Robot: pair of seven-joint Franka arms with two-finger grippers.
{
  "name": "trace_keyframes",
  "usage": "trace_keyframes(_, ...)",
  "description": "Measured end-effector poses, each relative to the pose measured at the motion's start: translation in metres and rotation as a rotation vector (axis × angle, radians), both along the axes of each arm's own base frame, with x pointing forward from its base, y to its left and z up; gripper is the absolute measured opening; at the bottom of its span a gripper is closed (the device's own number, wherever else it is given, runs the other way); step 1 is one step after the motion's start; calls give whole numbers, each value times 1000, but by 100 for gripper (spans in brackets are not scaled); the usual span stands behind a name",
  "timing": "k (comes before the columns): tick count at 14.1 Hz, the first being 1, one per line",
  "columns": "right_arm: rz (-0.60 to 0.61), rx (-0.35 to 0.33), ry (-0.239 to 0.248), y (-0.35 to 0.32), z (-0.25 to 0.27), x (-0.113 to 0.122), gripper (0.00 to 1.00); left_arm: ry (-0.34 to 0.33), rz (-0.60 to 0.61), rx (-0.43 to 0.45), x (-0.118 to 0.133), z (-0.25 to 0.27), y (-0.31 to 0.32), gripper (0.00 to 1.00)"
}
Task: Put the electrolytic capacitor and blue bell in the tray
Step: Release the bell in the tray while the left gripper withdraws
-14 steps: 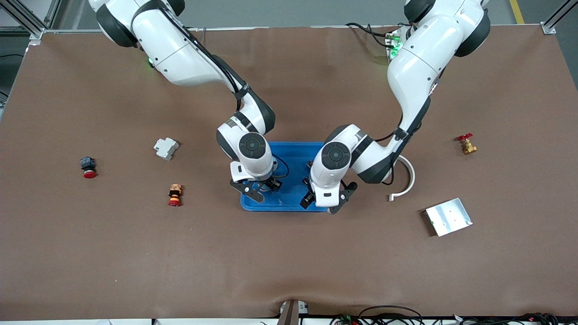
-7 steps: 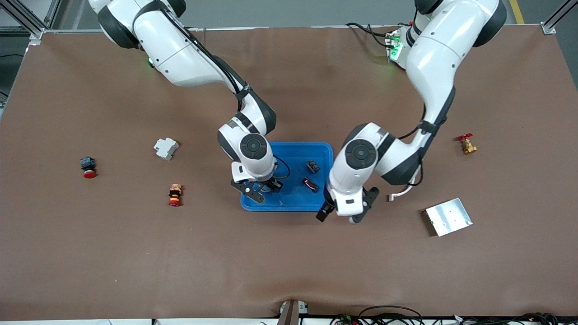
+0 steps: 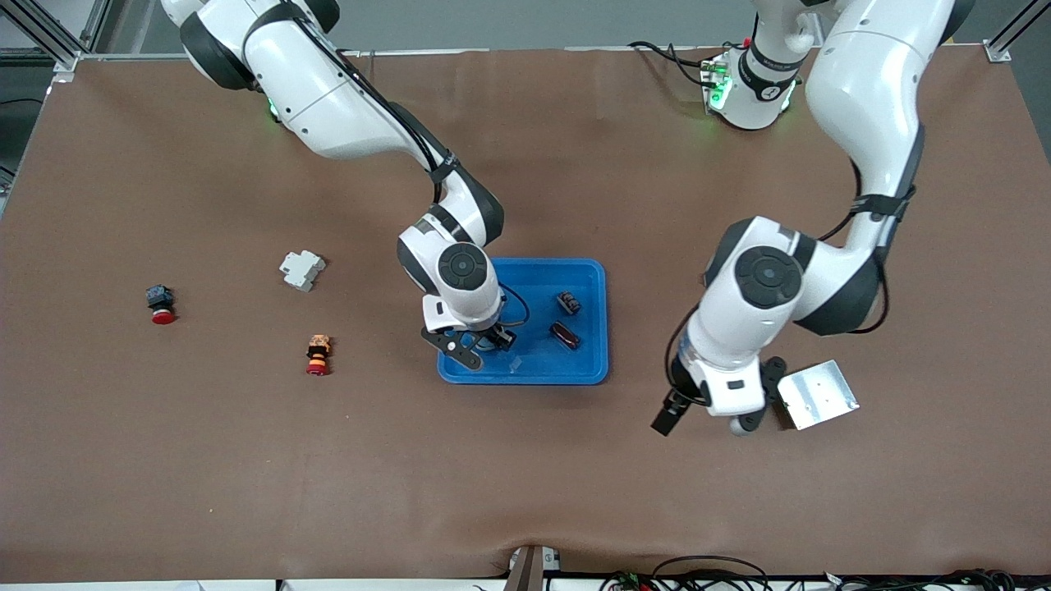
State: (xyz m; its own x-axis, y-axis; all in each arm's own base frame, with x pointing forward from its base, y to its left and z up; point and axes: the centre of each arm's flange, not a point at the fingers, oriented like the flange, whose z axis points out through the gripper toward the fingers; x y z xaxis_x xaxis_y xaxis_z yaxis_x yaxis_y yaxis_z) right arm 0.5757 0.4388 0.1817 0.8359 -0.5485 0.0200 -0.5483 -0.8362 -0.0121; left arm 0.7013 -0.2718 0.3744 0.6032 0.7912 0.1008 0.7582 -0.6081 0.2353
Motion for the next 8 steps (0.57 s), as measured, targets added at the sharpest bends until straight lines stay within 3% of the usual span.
trace_keyframes(4, 0, 1, -1, 1, 0, 0, 67, -2, -60, 65, 25, 14, 95, 100)
trace_keyframes(8, 1, 0, 1, 2, -6, 1, 100, -7, -128, 119, 40, 20, 190, 100)
